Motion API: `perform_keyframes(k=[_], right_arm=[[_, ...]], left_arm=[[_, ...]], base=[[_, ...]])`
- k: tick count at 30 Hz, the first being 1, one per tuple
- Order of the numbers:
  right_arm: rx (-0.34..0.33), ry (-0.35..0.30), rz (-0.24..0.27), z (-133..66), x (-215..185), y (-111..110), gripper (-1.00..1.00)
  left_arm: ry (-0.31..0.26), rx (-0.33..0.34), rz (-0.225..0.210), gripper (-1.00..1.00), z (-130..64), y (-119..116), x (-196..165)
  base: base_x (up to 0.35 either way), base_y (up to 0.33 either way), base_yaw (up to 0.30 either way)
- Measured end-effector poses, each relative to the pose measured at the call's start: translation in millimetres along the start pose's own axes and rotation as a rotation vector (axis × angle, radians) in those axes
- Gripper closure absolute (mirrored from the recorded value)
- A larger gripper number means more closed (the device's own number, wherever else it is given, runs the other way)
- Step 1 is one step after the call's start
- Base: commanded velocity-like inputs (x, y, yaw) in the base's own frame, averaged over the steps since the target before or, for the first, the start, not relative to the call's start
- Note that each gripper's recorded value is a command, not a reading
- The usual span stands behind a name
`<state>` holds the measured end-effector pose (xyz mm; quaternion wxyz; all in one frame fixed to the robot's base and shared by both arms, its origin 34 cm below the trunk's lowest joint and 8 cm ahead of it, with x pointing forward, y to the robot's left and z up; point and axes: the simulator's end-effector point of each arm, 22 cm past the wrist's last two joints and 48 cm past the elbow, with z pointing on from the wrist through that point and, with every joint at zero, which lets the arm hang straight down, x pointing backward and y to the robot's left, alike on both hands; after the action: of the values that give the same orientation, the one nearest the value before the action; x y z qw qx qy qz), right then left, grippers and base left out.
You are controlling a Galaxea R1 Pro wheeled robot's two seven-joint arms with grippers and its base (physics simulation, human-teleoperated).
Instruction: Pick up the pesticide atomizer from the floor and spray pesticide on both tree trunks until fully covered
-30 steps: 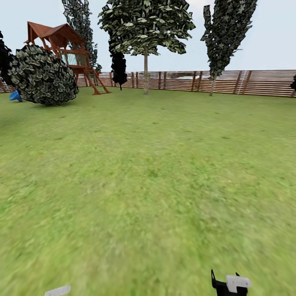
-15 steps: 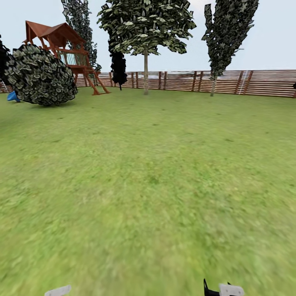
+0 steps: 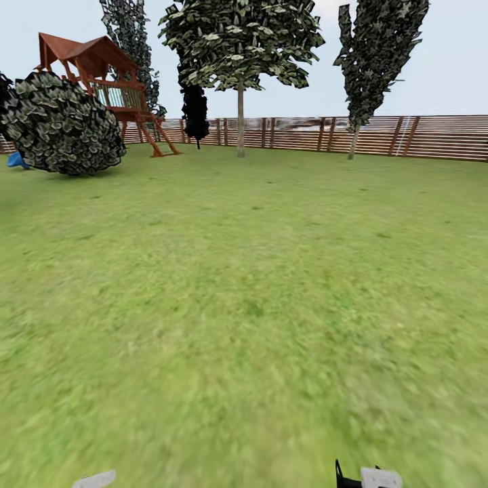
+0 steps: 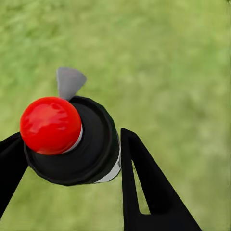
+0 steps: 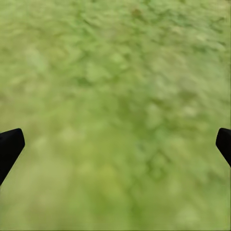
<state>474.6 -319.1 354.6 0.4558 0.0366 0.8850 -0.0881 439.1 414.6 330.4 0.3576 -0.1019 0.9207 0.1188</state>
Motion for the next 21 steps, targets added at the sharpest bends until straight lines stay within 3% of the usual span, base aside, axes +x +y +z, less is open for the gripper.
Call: perform_keyframes(k=[21], right_arm=[[0.000,0.000,0.000,0.0,0.0,0.0,-1.00]], left_arm=[[0.008,-0.006,0.007,1.00,-2.3,6.6,6.1]], base=[[0.338,0.000,0.000]])
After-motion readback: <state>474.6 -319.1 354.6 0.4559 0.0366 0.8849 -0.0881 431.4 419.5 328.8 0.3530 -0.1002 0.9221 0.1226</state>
